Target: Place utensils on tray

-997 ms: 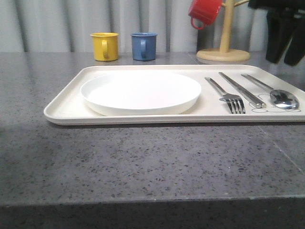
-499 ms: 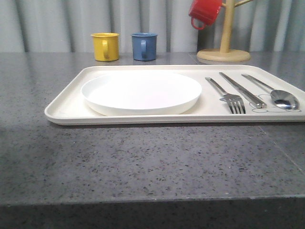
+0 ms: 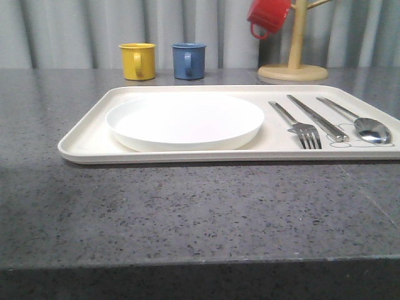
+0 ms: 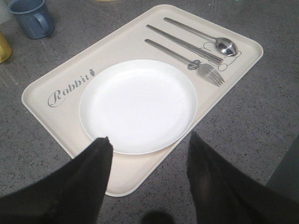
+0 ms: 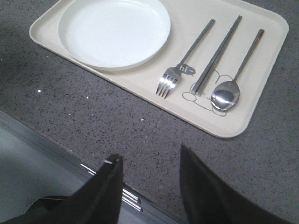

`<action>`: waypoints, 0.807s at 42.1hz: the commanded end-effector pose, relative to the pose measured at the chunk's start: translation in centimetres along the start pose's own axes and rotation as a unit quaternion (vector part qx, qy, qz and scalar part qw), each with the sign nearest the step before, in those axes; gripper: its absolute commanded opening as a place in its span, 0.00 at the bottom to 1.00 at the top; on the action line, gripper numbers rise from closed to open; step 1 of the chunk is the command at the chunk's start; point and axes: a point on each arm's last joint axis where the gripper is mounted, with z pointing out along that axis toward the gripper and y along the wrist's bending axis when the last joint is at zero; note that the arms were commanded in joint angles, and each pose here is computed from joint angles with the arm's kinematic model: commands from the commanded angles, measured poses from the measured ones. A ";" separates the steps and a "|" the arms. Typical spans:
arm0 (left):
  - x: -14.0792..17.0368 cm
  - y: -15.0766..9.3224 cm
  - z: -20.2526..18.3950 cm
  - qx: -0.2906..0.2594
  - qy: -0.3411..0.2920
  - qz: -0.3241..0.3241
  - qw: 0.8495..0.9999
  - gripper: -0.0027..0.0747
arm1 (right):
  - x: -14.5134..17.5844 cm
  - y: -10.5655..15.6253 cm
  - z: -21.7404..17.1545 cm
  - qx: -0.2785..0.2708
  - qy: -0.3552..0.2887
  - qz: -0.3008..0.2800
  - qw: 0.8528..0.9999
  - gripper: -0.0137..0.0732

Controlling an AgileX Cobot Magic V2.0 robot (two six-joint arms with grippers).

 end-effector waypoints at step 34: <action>-1.4 0.0 -0.7 -0.005 -0.052 0.000 0.999 0.01 | 0.6 0.0 -0.4 0.006 -0.073 -0.005 0.997 0.08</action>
